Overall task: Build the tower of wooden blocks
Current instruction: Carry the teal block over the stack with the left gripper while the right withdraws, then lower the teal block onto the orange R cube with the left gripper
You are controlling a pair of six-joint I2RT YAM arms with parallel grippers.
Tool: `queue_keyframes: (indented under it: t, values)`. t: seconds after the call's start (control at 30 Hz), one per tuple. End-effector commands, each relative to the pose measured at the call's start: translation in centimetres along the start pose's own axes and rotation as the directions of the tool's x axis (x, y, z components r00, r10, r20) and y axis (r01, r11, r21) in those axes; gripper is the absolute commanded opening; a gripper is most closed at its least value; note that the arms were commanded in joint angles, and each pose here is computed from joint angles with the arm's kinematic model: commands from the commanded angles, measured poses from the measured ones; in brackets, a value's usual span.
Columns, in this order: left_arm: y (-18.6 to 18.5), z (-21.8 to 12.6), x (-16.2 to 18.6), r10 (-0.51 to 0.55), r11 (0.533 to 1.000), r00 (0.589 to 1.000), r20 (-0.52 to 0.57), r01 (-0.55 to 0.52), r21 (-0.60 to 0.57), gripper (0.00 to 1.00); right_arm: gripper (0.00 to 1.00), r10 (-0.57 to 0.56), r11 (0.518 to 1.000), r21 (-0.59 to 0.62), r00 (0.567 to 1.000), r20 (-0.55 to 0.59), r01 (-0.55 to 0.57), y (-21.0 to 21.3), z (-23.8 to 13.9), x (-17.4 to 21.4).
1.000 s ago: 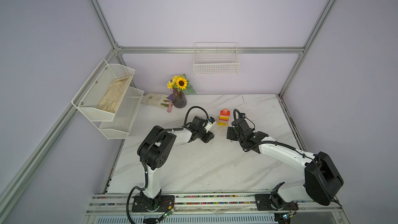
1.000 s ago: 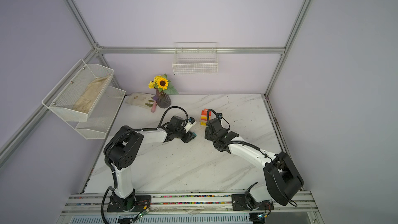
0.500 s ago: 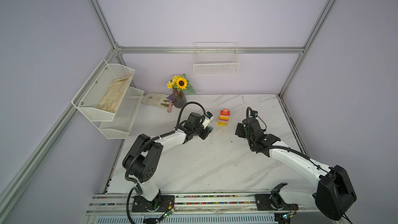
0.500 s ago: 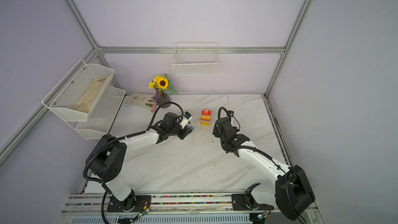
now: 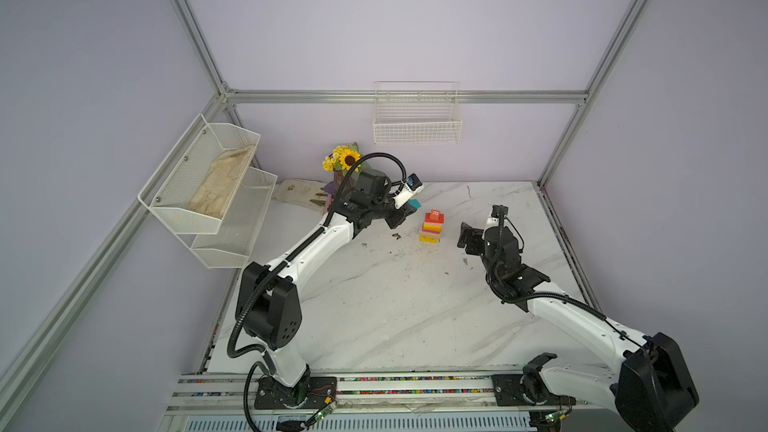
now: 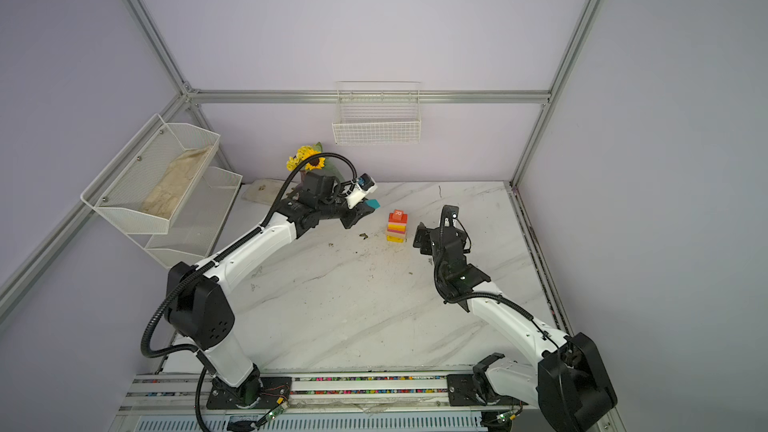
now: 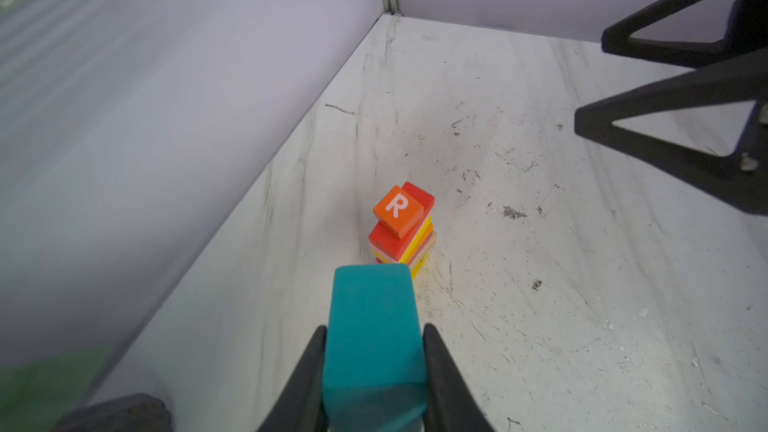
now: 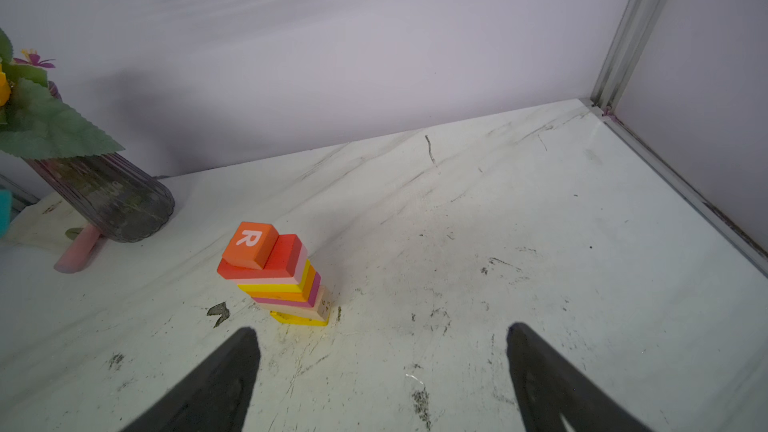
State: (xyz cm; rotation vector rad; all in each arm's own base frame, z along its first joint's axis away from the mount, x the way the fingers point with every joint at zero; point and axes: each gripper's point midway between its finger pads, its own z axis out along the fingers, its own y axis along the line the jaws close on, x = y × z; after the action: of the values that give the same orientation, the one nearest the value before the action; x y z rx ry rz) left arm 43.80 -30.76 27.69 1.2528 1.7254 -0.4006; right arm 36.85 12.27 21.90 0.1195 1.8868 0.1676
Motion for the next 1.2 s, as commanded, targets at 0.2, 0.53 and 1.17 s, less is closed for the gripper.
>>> queue_keyframes:
  t: [0.2,0.53,1.17]
  values:
    - [-2.0,2.0,-1.3,0.237,0.921,0.972,0.007,-0.227,0.315,0.0,0.97,0.0,0.99,-0.143,0.998,0.055,0.008,-0.4,1.4,0.2]
    - [-2.8,4.2,-1.8,0.348,0.856,0.928,0.136,-0.374,0.357,0.0,0.97,0.011,0.985,-0.17,0.998,0.055,-0.002,-1.2,2.8,2.1]
    - [-2.7,8.9,-1.5,0.4,0.843,0.903,0.159,-0.43,0.324,0.0,0.97,0.011,0.985,-0.17,0.999,0.038,-0.005,-1.4,3.6,3.2]
